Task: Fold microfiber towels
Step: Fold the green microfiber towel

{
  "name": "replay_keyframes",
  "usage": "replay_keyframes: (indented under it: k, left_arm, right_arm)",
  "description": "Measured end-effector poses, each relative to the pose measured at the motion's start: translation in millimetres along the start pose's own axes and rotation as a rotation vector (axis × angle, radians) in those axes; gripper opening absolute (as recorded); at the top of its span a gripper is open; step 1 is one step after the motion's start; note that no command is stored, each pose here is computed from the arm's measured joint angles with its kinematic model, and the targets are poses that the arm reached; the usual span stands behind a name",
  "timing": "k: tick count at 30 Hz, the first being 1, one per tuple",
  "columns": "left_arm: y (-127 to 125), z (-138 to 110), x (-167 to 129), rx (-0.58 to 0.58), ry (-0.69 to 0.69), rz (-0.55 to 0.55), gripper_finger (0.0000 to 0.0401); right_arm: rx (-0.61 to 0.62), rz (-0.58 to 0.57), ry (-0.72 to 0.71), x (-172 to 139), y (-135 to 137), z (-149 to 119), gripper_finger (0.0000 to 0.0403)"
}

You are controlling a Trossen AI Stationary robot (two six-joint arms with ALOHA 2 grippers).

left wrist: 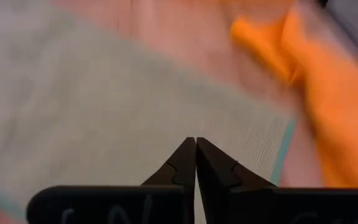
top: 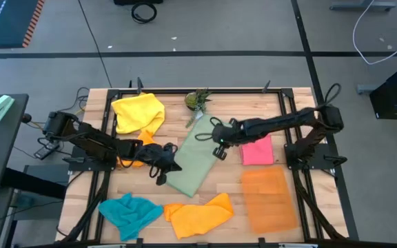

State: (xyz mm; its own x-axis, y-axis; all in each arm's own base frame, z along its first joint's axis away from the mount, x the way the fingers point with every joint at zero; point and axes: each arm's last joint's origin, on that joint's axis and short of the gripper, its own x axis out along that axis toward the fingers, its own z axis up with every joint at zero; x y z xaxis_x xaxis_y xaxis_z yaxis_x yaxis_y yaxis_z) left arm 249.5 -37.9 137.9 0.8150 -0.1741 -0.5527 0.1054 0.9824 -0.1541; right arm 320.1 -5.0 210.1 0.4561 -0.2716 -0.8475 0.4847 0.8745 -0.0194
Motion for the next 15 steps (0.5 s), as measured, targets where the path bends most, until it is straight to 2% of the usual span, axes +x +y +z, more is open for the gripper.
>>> replay_keyframes:
  k: [4, 9, 12, 15]
  left_arm:
    - [5, -5, 2, 0.045, 0.045, 0.016, 0.0006]
    - [12, -11, 8, 0.073, 0.072, 0.038, 0.0016]
    - [16, -16, 12, 0.076, 0.101, 0.049, 0.0012]
    - [16, -16, 12, 0.082, 0.102, 0.049, 0.0006]
  right_arm:
    - [-0.033, 0.154, -0.163, -13, 51, -6, 0.0002]
    - [-0.041, 0.331, -0.313, 3, 109, -18, 0.0002]
    - [-0.002, 0.394, -0.311, 22, 127, -29, 0.0002]
    - [0.059, 0.383, -0.249, 41, 134, -41, 0.0002]
